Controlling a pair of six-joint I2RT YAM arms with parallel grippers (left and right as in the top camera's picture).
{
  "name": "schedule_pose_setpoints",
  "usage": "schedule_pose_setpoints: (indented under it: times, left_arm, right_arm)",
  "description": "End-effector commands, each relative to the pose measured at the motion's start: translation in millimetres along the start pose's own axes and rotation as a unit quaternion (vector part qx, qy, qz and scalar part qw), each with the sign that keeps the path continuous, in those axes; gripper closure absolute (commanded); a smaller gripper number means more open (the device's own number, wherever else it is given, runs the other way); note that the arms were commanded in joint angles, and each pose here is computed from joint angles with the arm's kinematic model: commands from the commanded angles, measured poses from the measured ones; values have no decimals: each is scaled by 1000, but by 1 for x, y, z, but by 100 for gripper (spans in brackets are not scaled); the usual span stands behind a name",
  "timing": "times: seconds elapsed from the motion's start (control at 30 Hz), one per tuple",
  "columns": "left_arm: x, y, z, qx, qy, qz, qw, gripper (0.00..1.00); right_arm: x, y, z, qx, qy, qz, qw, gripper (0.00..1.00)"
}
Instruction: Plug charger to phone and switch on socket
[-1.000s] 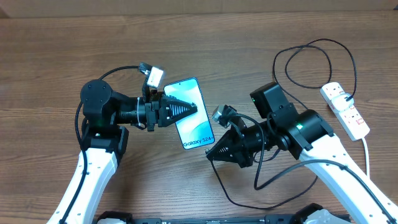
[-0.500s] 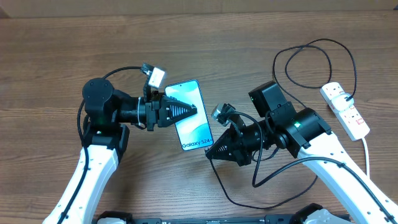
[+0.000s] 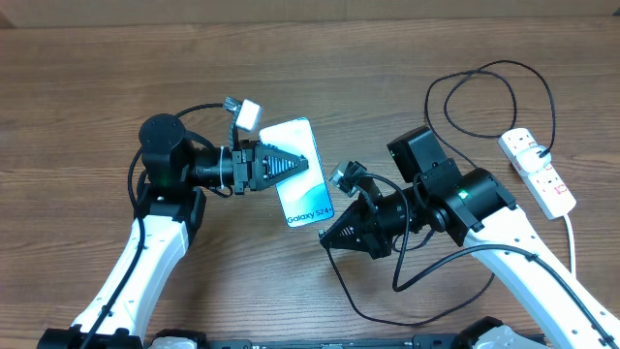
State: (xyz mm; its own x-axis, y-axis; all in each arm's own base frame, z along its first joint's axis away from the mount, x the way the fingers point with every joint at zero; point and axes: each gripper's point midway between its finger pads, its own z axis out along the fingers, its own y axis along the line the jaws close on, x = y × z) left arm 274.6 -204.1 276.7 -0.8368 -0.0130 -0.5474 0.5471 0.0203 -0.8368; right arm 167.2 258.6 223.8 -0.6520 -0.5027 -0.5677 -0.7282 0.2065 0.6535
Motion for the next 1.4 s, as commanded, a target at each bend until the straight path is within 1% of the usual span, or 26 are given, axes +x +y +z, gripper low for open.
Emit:
schedule_pose_setpoints:
  times: [0.0,0.13,0.5,0.77,1.0,1.23,1.3,1.37]
  left_arm:
    - [-5,-1,4,-3,-6,-2,1000,96]
    - [-5,-2,4,-3,-7,-11,1000,96]
    - [-10,-12,6,7,-8,-1,1000,96]
    - [-6,-14,9,12,1,-1,1000,96]
    - [-2,-17,12,18,10,1,1000,96]
    - [0,-18,12,23,17,37,999,96]
    - [1,-18,9,25,20,51,998,96]
    - [1,-18,4,26,22,58,998,96]
  right_arm:
    - [-1,4,1,-9,-2,-2,1000,96]
    - [-3,4,1,-9,-5,-5,1000,96]
    - [-7,2,1,-3,-12,-4,1000,96]
    - [-14,-8,0,24,-20,5,1000,96]
    - [-15,-9,0,25,-23,3,999,96]
    - [-15,-9,0,25,-23,3,999,96]
    - [-13,-16,-1,45,-19,6,999,96]
    - [-10,-32,-3,93,-13,26,995,96]
